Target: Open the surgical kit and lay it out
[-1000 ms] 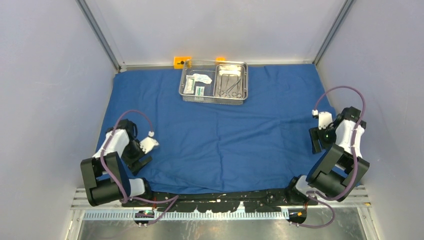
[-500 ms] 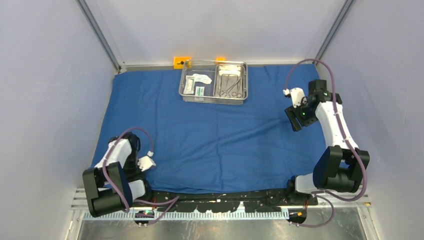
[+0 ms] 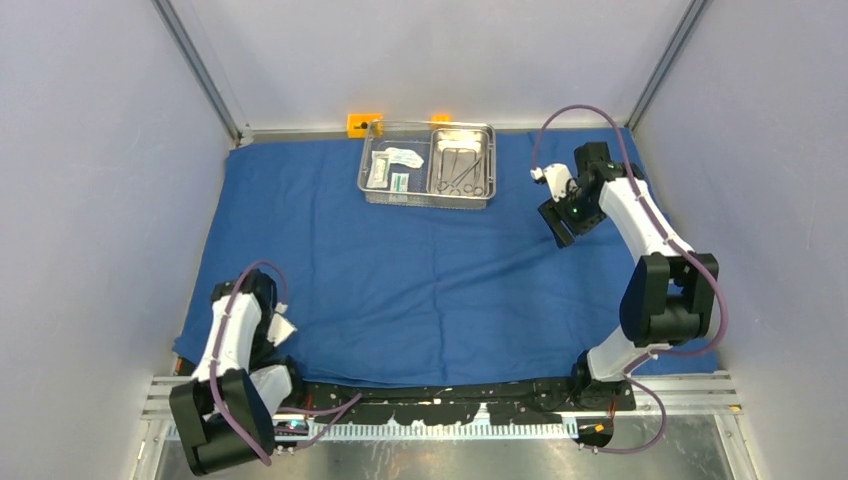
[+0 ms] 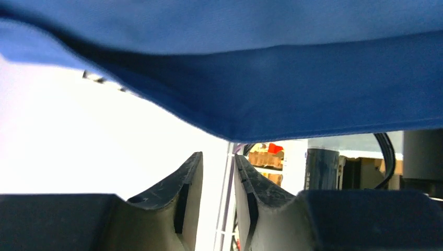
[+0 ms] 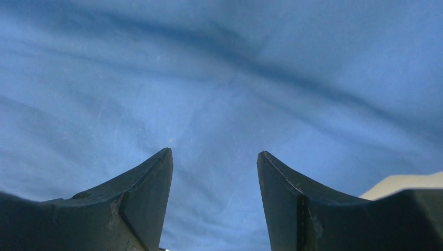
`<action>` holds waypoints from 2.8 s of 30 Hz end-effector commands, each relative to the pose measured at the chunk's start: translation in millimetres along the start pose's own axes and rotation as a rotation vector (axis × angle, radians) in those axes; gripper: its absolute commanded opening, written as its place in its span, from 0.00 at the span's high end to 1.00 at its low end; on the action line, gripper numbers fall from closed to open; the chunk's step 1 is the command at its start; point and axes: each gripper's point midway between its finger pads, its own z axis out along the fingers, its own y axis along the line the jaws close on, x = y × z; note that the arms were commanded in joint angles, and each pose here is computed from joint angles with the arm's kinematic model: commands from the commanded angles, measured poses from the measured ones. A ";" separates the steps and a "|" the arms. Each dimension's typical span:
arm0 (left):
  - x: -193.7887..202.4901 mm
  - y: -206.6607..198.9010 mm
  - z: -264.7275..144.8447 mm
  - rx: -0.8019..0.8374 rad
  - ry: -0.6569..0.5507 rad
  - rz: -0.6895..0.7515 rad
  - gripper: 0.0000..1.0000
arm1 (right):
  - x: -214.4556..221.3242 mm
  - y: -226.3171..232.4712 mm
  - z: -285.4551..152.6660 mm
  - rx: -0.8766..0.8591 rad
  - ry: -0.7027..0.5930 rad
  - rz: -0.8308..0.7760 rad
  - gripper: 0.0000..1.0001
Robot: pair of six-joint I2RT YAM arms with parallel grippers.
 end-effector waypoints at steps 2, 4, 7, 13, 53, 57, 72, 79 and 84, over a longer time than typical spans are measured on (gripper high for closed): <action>39.4 -22.5 -17.1 0.010 0.080 -0.070 0.64 | -41.5 -9.5 0.7 0.003 -0.104 -0.049 0.35; 28.3 2.1 -29.9 -0.096 -0.023 -0.125 0.52 | -45.0 -8.8 5.1 -0.016 -0.107 -0.052 0.35; -4.0 36.8 -52.2 -0.172 -0.216 -0.218 0.36 | -46.3 -6.7 11.1 -0.035 -0.101 -0.057 0.35; -100.4 70.5 -87.5 0.034 -0.552 -0.352 0.37 | -40.4 -5.0 16.4 -0.038 -0.079 -0.062 0.35; -1.6 16.9 26.7 0.088 0.076 -0.157 0.64 | -37.9 -12.4 19.0 -0.008 -0.049 -0.073 0.36; 9.0 12.9 25.7 0.045 0.100 -0.166 0.58 | -40.0 -14.0 20.2 -0.011 -0.051 -0.084 0.36; -24.9 76.2 -31.8 -0.026 -0.207 -0.358 0.44 | -44.3 -10.7 10.9 -0.012 -0.084 -0.074 0.36; -33.6 83.4 11.0 -0.054 -0.089 -0.258 0.42 | -40.0 -9.7 9.2 -0.003 -0.076 -0.060 0.36; -21.9 64.8 37.4 -0.051 0.033 -0.146 0.40 | -36.3 -9.9 12.3 -0.004 -0.056 -0.051 0.36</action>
